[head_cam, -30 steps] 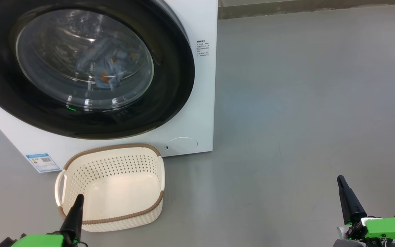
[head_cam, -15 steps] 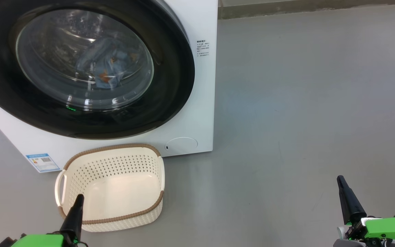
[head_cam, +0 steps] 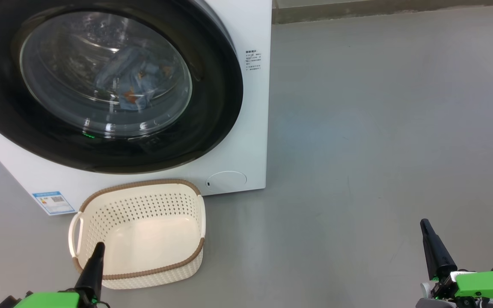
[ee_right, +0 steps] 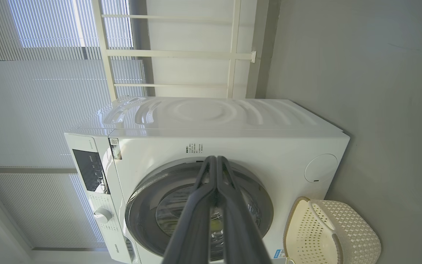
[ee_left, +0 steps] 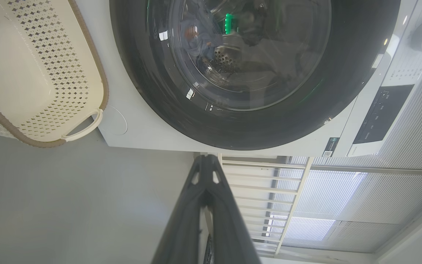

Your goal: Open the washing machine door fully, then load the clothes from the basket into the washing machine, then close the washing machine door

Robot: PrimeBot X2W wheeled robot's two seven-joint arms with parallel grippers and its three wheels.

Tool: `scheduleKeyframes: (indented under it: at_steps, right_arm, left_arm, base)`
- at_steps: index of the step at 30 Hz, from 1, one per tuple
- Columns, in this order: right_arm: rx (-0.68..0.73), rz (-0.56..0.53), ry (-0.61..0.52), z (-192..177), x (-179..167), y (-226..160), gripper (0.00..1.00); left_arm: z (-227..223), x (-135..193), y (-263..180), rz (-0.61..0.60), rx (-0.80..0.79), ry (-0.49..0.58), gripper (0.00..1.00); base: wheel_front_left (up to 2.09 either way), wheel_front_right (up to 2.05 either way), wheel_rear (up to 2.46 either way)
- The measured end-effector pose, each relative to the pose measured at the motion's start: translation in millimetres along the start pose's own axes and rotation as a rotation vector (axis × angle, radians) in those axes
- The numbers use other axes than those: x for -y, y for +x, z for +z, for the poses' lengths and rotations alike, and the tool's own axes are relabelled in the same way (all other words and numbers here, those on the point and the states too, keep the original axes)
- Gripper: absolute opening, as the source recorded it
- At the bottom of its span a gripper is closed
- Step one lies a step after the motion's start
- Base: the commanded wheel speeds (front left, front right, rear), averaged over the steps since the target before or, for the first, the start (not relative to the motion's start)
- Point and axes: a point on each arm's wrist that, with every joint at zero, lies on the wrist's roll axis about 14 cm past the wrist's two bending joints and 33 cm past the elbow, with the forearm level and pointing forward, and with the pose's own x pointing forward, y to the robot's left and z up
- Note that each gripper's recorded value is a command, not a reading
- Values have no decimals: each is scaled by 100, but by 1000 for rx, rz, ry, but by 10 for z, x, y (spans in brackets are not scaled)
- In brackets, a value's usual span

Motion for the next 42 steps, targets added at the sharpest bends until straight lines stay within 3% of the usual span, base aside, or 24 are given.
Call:
scheduleKeyframes:
  at_steps: [42]
  right_arm:
    - [0,0,1,0,0,0,0]
  left_arm:
    - [0,0,0,0,0,0,0]
  base:
    - [0,0,0]
